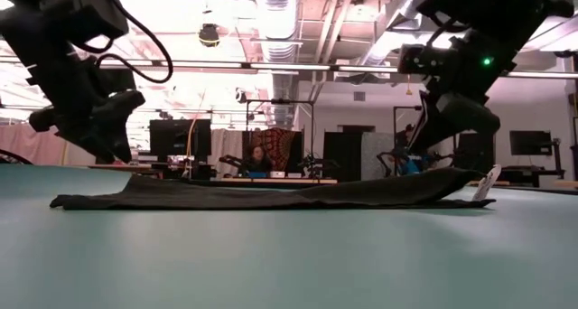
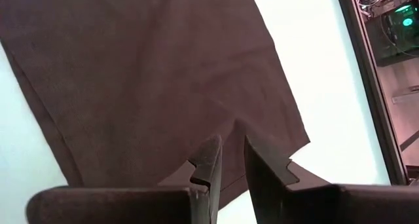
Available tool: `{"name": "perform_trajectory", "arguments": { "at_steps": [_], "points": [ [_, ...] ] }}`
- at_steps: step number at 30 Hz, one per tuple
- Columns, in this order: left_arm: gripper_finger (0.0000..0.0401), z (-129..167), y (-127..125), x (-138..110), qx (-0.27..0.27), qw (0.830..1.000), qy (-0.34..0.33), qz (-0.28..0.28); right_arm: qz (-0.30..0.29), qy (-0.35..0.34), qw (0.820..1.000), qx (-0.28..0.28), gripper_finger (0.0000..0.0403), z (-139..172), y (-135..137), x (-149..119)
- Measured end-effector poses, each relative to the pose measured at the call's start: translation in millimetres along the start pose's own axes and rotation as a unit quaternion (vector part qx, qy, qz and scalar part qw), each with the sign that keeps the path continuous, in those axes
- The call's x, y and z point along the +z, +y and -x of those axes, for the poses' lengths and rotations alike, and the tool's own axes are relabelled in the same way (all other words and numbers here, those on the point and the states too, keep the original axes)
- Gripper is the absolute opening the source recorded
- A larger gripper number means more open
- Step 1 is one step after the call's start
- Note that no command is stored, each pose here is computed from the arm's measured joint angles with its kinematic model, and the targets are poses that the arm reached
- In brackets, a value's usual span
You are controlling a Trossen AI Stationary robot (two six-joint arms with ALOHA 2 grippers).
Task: Roll towel
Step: Roll the black towel
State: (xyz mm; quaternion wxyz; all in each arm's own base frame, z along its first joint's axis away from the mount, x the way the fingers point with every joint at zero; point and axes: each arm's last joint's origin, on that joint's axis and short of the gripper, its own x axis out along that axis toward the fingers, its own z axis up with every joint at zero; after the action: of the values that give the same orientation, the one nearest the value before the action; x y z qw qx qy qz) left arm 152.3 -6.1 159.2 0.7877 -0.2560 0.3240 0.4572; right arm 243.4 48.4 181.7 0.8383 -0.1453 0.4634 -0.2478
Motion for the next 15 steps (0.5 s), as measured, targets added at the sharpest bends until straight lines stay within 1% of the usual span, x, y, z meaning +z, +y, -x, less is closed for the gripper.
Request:
{"name": "perform_trajectory", "arguments": {
  "at_steps": [5, 8, 15],
  "points": [
    [0.0177, -9, -1, 3, 0.004, 0.999, 0.028, 0.020, -0.001, -0.001, 1.000, 0.000, 0.0089, 0, 0, 0],
    [0.0178, -13, -4, 4, 0.001, 0.999, 0.036, 0.019, 0.000, 0.000, 1.000, 0.000, 0.0089, 0, 0, 0],
    [0.0178, -17, -9, 5, -0.016, 0.999, 0.035, 0.033, 0.002, 0.000, 1.000, 0.000, 0.0089, 0, 0, 0]
  ]
}}
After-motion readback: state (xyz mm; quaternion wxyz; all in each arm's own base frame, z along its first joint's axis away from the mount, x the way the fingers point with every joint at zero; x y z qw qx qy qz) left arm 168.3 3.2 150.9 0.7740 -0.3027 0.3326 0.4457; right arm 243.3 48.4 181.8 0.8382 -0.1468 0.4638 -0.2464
